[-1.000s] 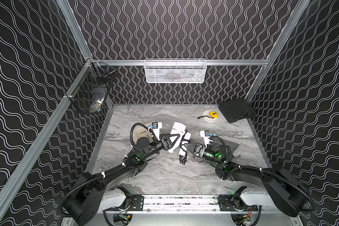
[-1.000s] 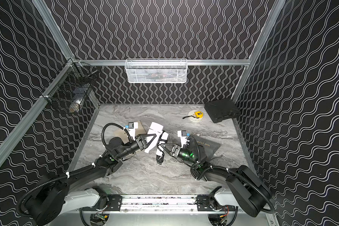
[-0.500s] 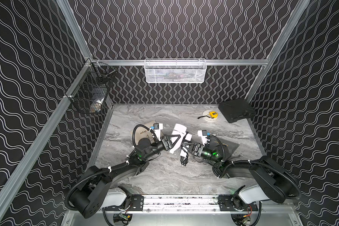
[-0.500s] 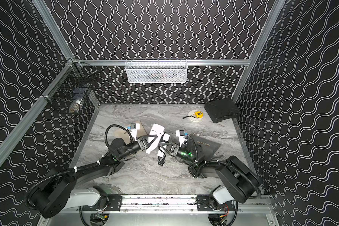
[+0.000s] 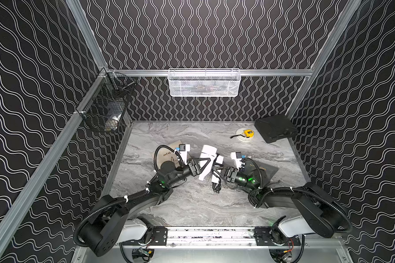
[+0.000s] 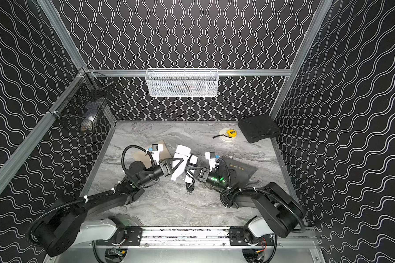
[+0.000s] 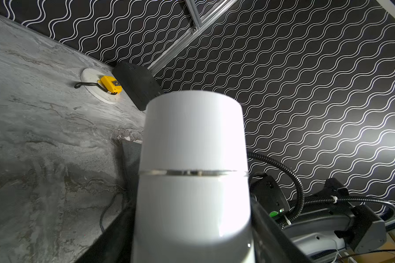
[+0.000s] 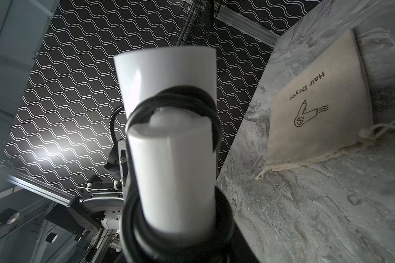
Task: Pack away hair dryers
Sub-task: Adjust the hair dryer, then move the drawstring bag to the center of the board.
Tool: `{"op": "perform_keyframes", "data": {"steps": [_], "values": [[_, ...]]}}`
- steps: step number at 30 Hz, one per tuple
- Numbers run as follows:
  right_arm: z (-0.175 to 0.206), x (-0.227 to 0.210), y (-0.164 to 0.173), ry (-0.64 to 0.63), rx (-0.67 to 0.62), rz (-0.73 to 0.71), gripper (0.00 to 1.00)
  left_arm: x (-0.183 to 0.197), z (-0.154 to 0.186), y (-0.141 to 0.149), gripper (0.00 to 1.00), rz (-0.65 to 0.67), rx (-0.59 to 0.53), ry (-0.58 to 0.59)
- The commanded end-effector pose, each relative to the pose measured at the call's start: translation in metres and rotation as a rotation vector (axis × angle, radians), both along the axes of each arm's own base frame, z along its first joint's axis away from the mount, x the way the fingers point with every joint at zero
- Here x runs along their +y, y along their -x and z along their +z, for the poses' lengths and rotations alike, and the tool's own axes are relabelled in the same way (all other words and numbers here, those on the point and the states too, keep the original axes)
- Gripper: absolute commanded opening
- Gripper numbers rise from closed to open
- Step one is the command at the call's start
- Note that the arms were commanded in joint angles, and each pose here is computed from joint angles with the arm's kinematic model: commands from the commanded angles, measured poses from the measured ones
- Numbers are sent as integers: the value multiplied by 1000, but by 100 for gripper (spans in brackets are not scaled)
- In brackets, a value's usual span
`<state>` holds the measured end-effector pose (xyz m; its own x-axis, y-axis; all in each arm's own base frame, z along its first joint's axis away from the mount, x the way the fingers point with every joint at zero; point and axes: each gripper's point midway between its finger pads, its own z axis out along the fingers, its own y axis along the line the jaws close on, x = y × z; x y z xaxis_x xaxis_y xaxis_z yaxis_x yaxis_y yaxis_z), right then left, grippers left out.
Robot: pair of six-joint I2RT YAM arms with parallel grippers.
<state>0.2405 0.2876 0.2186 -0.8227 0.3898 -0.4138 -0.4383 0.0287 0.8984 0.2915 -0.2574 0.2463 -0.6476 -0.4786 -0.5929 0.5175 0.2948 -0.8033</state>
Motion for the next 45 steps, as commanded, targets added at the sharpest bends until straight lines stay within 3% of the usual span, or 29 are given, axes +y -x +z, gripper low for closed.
{"op": "perform_keyframes", "data": {"steps": [1, 7, 12, 18, 20, 27, 32, 41, 45], "values": [[5, -12, -9, -9, -21, -73, 10, 2, -11, 1, 59, 11, 1, -85], [-8, -35, -19, 0, 60, -128, 7, 14, -31, -2, 99, 68, 29, -257], [-29, -42, -21, 49, 134, -137, 6, 35, -51, -8, 99, 167, 75, -427], [-53, -49, -18, 118, 200, -153, 6, 93, -93, -24, 99, 402, 234, -778], [-62, -51, -17, 155, 222, -158, 6, 111, -106, -30, 99, 458, 297, -838], [-79, -59, -10, 328, 258, -178, 7, 153, -150, -44, 83, 572, 464, -853], [-80, -68, -4, 383, 253, -194, 8, 169, -171, -47, 63, 620, 506, -935], [-83, -72, 1, 389, 261, -204, 8, 165, -210, -58, 57, 556, 609, -954], [-83, -75, 3, 403, 260, -209, 9, 155, -223, -61, 48, 499, 613, -943]]}}
